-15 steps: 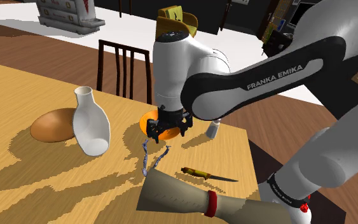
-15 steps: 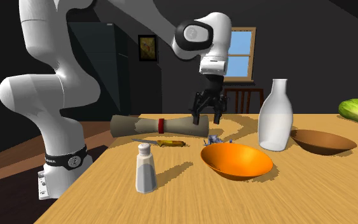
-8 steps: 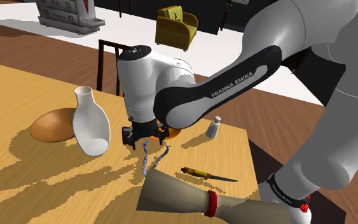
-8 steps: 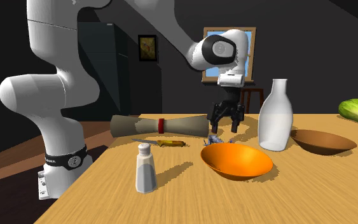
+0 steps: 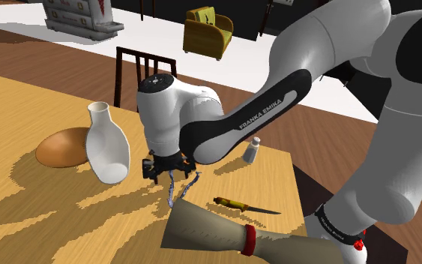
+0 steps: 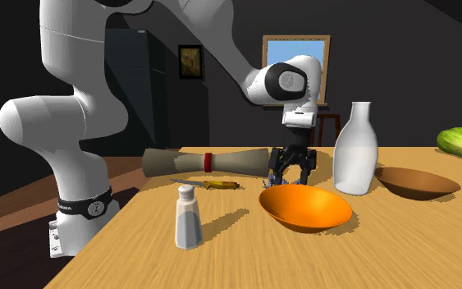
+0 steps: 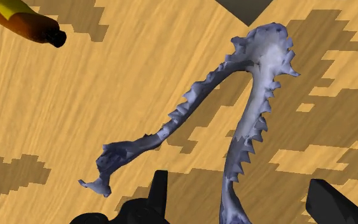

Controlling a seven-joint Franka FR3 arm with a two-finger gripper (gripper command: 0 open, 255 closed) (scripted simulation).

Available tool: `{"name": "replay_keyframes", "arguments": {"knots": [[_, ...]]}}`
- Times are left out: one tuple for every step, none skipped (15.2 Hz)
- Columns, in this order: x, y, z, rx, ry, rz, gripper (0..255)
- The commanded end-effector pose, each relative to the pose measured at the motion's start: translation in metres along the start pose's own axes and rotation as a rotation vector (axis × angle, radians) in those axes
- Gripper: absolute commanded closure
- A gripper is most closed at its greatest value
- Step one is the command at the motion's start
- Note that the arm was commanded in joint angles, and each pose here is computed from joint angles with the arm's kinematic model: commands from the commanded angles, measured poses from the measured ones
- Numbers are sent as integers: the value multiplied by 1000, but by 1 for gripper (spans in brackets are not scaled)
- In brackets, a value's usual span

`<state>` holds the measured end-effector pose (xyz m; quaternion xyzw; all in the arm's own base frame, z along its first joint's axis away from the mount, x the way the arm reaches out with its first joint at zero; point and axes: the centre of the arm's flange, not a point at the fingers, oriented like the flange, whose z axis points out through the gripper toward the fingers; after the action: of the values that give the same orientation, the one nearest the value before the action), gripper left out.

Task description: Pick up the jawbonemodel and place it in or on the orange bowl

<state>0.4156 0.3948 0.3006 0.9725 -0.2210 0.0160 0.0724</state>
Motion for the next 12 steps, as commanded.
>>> {"name": "replay_keyframes", "arguments": {"knots": [[-1,1,5,0,0,0,0],[-1,1,5,0,0,0,0],[-1,1,5,0,0,0,0],[-1,1,5,0,0,0,0],[-1,1,5,0,0,0,0],[-1,1,5,0,0,0,0],[-1,1,5,0,0,0,0],[-1,1,5,0,0,0,255],[-1,1,5,0,0,0,255],[-1,1,5,0,0,0,255],[-1,1,5,0,0,0,255],[-1,1,5,0,0,0,255]]}}
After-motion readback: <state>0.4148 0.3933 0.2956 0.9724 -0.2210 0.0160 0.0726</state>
